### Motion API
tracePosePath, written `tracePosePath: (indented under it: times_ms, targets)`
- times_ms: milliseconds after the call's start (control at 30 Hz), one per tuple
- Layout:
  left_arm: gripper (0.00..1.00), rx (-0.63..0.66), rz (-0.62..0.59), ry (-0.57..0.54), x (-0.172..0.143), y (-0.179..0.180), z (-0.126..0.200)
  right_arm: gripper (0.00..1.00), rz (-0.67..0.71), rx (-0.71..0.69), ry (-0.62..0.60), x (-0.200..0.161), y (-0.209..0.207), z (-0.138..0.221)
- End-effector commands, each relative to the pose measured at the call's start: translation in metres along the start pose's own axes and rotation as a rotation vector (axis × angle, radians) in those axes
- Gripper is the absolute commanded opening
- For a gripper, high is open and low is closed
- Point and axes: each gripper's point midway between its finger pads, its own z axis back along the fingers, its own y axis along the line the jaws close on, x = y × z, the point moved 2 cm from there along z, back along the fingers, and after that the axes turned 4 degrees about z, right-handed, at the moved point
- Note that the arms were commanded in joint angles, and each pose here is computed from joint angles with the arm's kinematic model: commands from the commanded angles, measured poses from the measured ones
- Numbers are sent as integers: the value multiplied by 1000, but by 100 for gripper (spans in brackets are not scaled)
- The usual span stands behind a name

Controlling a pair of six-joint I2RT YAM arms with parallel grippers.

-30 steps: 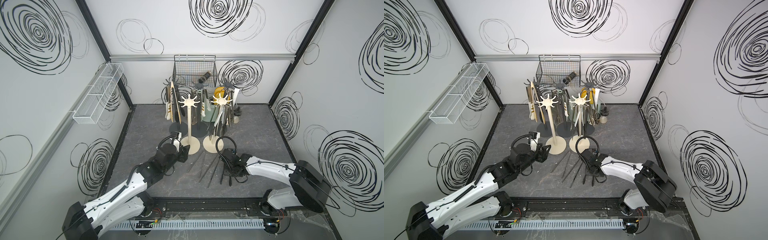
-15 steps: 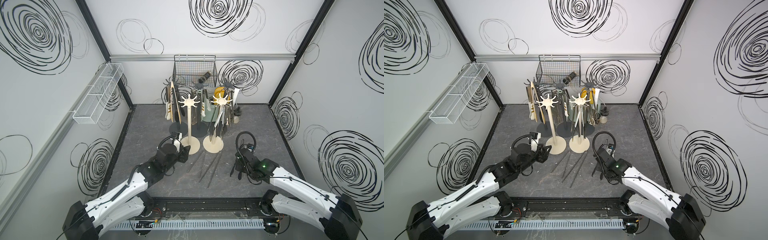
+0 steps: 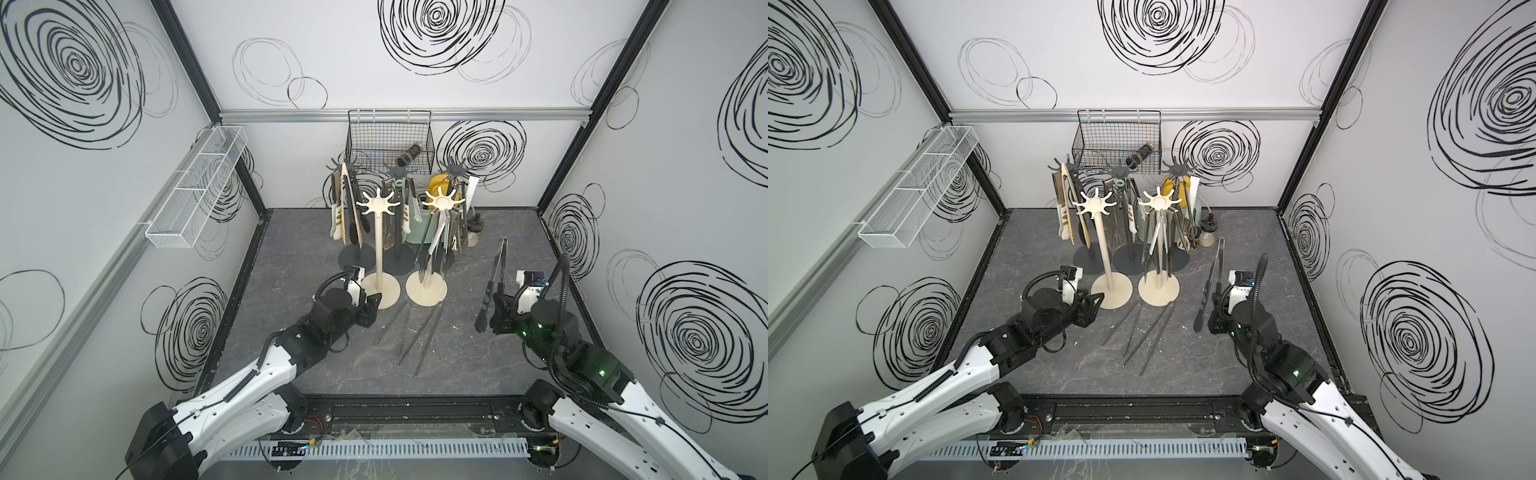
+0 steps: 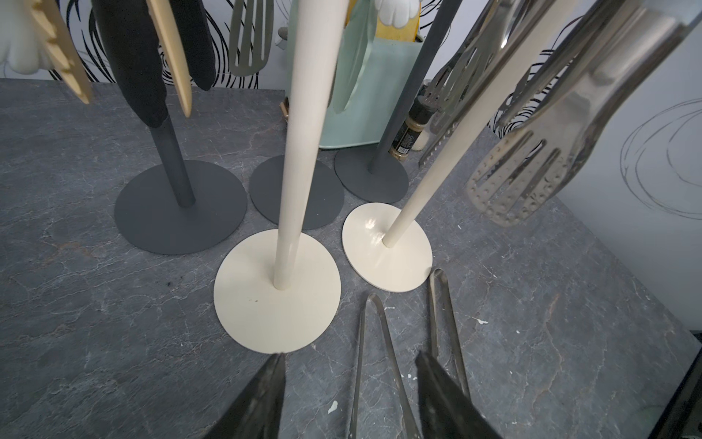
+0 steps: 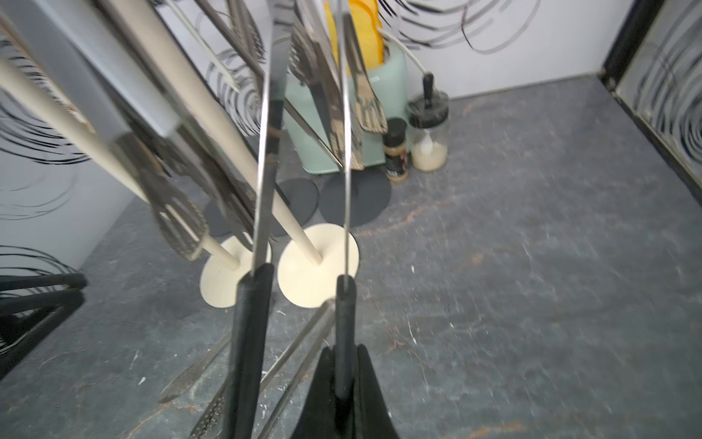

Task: Hang food tongs on kitchen utensil racks
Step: Pick up the food tongs from the center of the board, then hang the food tongs on the rack.

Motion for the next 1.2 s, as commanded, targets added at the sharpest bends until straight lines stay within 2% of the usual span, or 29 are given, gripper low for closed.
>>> tracePosePath:
  times_ms: [0,167,333,567,733,1167]
  targets:
    - [58,-42,-11,-60,13,-6,2,0,181,171,-140,37,31,13]
    - [58,-58,-6,-64,12,-7,2,0,311,348,-208,59,68,20]
    - [58,-67,-3,-59,8,-7,0,0,388,455,-278,79,99,19]
    - [58,-81,10,-60,5,-7,-2,0,422,493,-324,105,139,-13]
    - [58,-89,19,-54,2,-7,-5,0,391,503,-345,118,163,-42]
    - [58,-106,11,-46,2,-10,-8,0,338,493,-348,122,192,-82]
